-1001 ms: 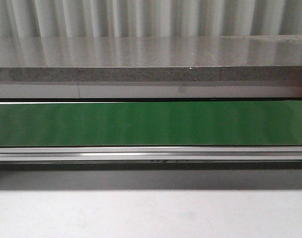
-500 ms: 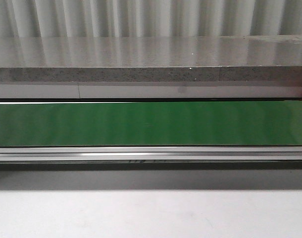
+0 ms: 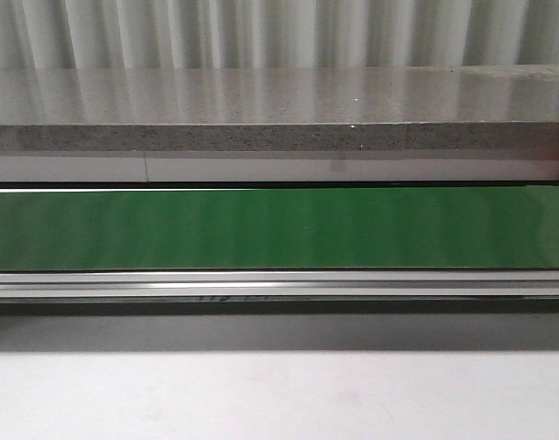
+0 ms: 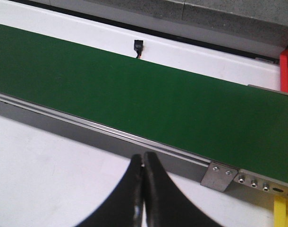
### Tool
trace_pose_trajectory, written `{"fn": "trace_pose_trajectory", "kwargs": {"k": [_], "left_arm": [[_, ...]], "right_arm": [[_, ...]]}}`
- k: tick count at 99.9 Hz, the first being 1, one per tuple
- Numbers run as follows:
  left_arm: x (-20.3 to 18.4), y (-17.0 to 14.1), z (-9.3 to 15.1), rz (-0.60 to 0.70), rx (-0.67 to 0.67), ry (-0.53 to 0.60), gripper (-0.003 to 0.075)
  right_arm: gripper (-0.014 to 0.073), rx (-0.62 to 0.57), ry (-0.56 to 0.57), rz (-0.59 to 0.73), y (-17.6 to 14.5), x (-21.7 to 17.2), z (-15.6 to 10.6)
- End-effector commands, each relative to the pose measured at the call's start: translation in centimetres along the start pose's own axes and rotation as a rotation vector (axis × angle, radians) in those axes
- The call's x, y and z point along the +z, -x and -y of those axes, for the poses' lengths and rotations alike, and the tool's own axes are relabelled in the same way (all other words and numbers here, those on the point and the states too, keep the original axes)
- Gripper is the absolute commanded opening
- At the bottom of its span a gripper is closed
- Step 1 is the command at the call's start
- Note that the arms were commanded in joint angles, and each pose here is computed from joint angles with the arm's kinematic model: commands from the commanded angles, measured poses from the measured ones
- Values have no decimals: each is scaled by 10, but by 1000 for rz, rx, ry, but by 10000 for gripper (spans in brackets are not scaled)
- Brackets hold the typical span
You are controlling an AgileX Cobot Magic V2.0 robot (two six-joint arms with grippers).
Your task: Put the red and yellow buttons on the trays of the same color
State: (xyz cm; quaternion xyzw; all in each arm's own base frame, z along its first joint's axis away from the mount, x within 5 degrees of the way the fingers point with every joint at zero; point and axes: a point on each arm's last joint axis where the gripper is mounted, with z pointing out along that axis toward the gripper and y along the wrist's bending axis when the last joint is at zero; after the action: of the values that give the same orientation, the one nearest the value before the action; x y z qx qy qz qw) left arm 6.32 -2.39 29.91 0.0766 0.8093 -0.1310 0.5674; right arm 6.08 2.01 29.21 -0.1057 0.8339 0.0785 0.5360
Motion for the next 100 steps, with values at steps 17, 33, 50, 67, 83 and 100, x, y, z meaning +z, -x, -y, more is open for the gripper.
{"fn": "trace_pose_trajectory", "kwargs": {"k": [17, 33, 50, 67, 83, 100], "left_arm": [[10, 29, -2, 51, -60, 32, -20], [37, 50, -17, -49, -146, 163, -18], [70, 65, -37, -197, -203, 265, 130], [93, 69, -63, -307, -269, 364, 482], [104, 67, -88, -463, -356, 449, 500], [110, 62, -116, -624, -429, 515, 465]], "right_arm": [[-67, -15, -11, 73, 12, -4, 1], [-67, -15, -10, 71, 11, -4, 1], [-67, -15, -10, 71, 11, -4, 1], [-67, -15, -10, 71, 11, -4, 1], [-67, -15, -10, 71, 11, -4, 1], [-67, -15, -10, 71, 11, -4, 1]]}}
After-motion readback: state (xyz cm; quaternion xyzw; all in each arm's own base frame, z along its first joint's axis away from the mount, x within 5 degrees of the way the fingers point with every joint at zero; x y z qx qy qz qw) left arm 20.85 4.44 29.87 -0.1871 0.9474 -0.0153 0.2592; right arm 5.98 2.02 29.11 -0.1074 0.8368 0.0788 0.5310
